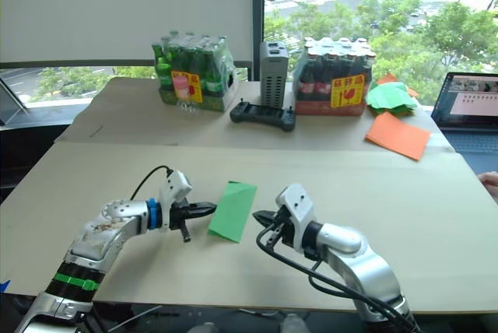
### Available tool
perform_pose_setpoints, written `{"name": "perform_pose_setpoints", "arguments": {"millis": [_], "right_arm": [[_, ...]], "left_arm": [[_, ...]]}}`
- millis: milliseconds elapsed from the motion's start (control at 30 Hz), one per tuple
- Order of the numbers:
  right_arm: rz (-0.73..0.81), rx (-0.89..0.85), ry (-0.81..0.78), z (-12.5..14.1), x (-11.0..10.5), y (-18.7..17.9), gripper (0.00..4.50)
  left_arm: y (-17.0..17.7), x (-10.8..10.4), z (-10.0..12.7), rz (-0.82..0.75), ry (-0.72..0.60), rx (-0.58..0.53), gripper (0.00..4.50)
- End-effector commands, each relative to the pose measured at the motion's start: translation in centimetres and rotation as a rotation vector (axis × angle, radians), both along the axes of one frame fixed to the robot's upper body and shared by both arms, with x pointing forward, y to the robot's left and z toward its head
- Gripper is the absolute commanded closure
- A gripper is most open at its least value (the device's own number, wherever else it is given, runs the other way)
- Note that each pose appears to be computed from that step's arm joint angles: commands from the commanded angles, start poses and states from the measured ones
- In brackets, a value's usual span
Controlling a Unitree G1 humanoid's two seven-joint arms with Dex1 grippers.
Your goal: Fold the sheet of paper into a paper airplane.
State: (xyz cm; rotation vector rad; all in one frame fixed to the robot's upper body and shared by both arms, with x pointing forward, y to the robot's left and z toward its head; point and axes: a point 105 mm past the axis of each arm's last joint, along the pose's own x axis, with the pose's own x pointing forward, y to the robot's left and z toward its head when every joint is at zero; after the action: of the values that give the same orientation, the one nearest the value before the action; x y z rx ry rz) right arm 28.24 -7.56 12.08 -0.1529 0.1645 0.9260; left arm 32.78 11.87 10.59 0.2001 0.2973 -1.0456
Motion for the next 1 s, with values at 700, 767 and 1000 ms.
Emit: {"name": "perform_pose_setpoints", "arguments": {"millis": [700,767,1000], "right_arm": [[-0.128,-0.23,-0.042,-1.6,4.5,-1.5,4.44],[-0.143,-0.245,-0.03,-2.1,4.4,-2.0,4.44],[-0.161,-0.252,0.007,-3.8,3.9,-2.5,4.44]], "left_arm": [[-4.5,-0.8,0.4,-0.153,-0.036,-0.025,4.5],[-4.1,-0.8,0.0,-0.14,-0.025,-0.02,4.5],[-1.9,-0.2,-2.3,-0.028,0.019,0.038,4.5]]}}
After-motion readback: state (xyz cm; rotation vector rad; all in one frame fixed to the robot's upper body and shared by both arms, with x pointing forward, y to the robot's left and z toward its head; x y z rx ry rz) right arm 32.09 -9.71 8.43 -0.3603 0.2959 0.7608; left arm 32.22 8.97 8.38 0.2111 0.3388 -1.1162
